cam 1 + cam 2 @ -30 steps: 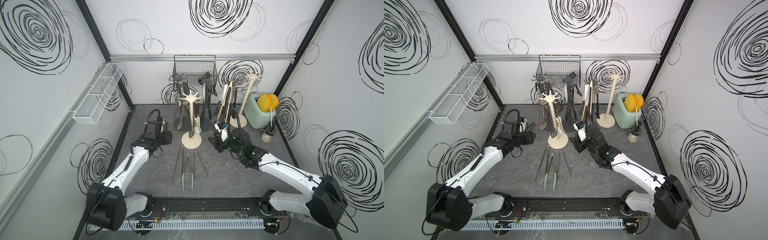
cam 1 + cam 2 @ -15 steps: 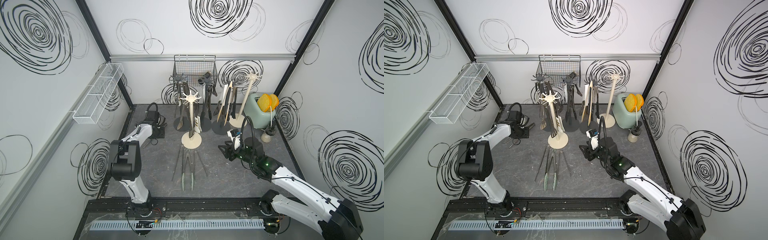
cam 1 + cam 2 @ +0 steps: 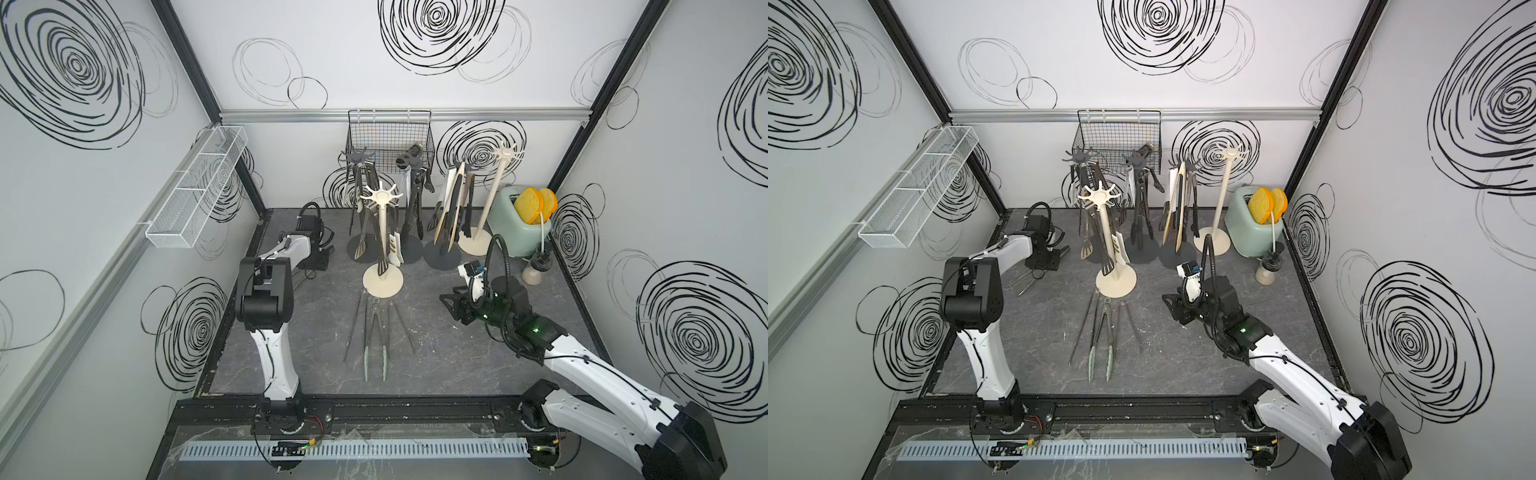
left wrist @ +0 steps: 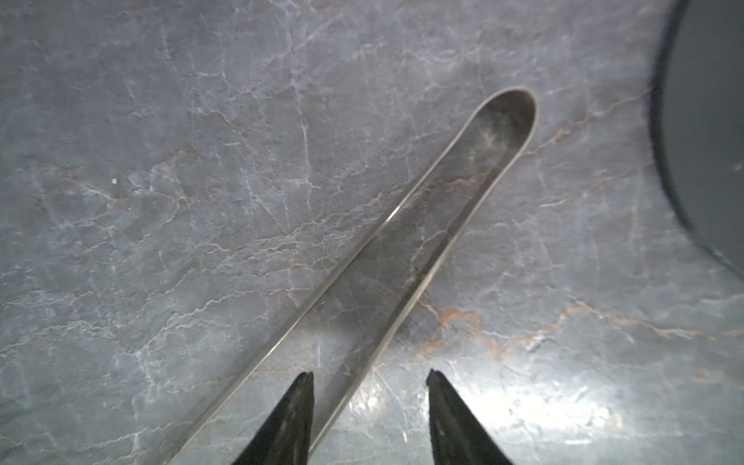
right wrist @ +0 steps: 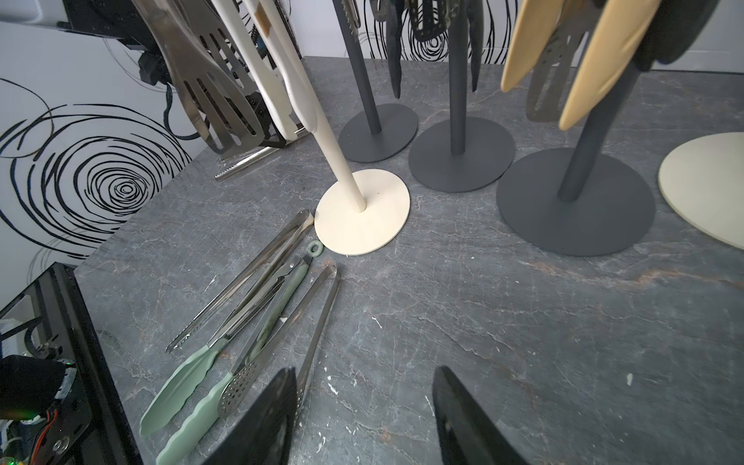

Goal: Hang food tongs on kitchen utensil racks
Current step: Pick up the food tongs from the center of the board.

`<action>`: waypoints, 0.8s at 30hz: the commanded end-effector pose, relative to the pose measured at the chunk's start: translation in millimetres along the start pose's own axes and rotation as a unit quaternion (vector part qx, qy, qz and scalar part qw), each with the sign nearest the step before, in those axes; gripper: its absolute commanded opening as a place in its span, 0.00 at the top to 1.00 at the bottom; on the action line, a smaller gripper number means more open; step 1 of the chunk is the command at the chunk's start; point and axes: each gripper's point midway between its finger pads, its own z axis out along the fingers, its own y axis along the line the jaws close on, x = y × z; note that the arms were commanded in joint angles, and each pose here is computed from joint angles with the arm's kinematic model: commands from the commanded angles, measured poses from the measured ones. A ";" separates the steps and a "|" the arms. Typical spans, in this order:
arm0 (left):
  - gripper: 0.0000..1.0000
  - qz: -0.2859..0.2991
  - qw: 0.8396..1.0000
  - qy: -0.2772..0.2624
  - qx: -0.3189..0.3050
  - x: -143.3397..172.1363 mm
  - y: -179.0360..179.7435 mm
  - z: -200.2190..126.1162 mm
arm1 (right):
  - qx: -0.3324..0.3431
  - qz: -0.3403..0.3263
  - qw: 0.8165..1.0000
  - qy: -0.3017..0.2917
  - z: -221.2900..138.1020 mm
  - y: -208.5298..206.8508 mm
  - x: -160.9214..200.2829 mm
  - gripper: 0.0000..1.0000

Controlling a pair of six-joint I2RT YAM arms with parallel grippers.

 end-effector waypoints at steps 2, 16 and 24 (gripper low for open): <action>0.52 0.014 1.000 0.022 -0.003 4.2 4.4 11.6 | -0.002 0.010 1.000 0.013 2.6 -2.6 7.1 0.43; 0.65 0.018 0.996 0.069 0.054 20.5 -14.4 28.0 | 0.002 0.016 1.000 0.016 2.4 -7.8 8.8 0.43; 0.67 0.010 0.989 0.116 0.090 39.7 -25.4 36.8 | 0.003 0.019 1.000 0.016 1.9 -9.1 9.9 0.42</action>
